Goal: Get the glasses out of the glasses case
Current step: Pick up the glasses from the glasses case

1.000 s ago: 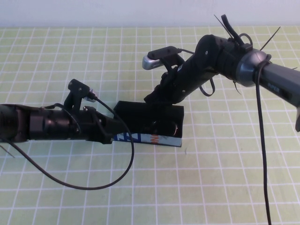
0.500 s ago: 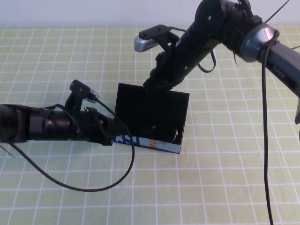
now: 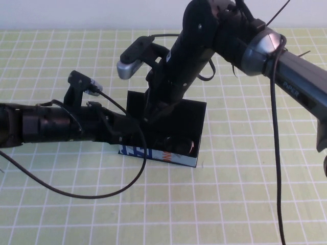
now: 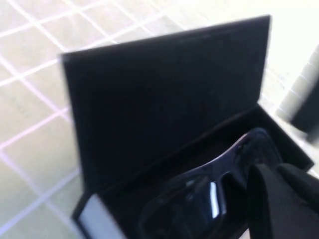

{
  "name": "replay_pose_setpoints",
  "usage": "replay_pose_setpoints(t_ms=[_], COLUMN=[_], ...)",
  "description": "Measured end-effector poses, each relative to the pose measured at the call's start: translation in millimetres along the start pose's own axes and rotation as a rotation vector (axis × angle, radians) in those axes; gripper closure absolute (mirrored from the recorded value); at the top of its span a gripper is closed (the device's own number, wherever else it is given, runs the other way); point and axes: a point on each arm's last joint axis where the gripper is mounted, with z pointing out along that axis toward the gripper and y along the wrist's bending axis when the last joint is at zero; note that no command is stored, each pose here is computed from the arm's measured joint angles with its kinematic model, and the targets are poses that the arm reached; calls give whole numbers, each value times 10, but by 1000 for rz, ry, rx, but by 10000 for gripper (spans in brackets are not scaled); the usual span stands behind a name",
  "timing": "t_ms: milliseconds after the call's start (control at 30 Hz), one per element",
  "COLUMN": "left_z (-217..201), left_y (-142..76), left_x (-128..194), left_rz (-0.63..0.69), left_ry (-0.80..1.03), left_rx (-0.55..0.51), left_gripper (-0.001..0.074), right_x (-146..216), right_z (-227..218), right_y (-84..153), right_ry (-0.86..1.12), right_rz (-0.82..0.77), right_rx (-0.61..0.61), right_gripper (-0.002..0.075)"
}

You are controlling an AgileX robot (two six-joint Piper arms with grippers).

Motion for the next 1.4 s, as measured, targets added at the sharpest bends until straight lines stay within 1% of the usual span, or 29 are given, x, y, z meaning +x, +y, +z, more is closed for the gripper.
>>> replay_pose_setpoints(t_ms=[100, 267, 367, 500, 533, 633, 1067, 1400], left_z=[-32, -93, -105, -110, -112, -106, -77, -76], left_y=[50, 162, 186, 219, 232, 264, 303, 301], left_x=[1, 10, 11, 21, 25, 47, 98, 97], left_rz=[-31, -80, -102, -147, -165, -201, -234, -234], left_ry=[1, -5, -8, -2, -1, 4, 16, 16], left_rx=[-35, -110, -129, -166, -181, -206, -216, -214], left_gripper=[739, 739, 739, 739, 739, 739, 739, 739], right_x=[70, 154, 183, 220, 229, 225, 281, 264], right_z=[-22, -10, 79, 196, 226, 257, 530, 562], right_y=[137, 133, 110, 78, 72, 58, -58, -80], right_ry=[47, 93, 113, 138, 143, 136, 160, 138], right_rz=[-70, -137, -185, -266, -280, -297, -310, -311], right_rx=[-5, 8, -2, -15, -19, -14, 22, 41], right_gripper=[743, 725, 662, 547, 528, 500, 488, 488])
